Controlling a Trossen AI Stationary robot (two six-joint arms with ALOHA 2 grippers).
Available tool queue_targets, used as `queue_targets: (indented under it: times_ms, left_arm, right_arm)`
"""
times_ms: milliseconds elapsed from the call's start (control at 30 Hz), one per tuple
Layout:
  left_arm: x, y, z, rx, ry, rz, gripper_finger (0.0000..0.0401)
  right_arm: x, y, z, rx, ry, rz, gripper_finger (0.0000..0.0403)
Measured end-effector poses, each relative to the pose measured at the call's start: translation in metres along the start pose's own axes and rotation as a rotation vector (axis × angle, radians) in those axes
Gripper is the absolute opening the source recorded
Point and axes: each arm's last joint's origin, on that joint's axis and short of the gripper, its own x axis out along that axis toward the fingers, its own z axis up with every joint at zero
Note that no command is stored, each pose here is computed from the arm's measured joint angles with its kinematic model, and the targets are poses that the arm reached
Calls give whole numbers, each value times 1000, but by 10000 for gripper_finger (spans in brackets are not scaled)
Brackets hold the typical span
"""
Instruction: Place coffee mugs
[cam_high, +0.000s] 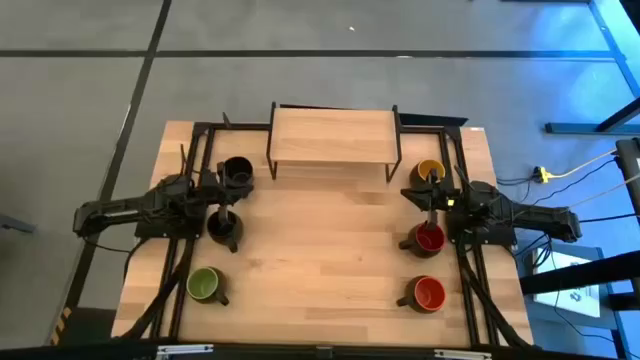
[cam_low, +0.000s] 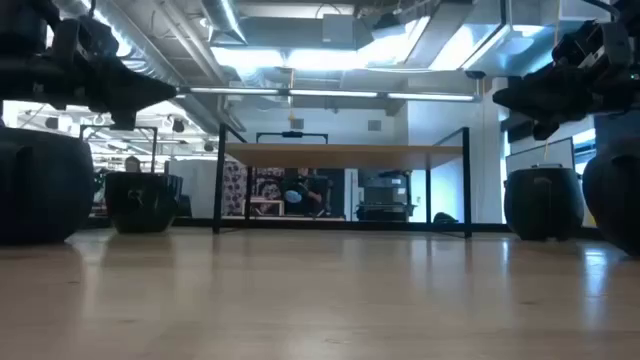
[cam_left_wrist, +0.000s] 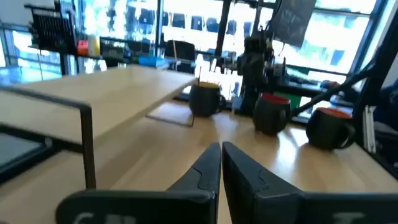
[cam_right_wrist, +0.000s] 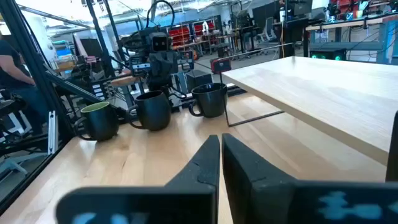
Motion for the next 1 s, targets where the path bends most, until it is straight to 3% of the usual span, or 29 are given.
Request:
queue_targets:
  times_ms: [267,467,700,867,1000]
  left_arm:
    - [-1,-2,16,-8,-150,-13,9]
    - [-4,-3,43,43,-193,97,9]
    - [5,-4,82,142,-37,308,9]
    - [20,-4,117,-32,57,532,9]
    - [35,-7,140,-20,198,599,9]
  right_arm:
    - [0,0,0,0,1,-1,10]
    - [0,0,0,0,-2,-10,10]
    - [0,-1,1,0,-9,-35,10]
    - [0,-1,1,0,-9,-34,10]
    - [0,-1,1,0,-9,-34,10]
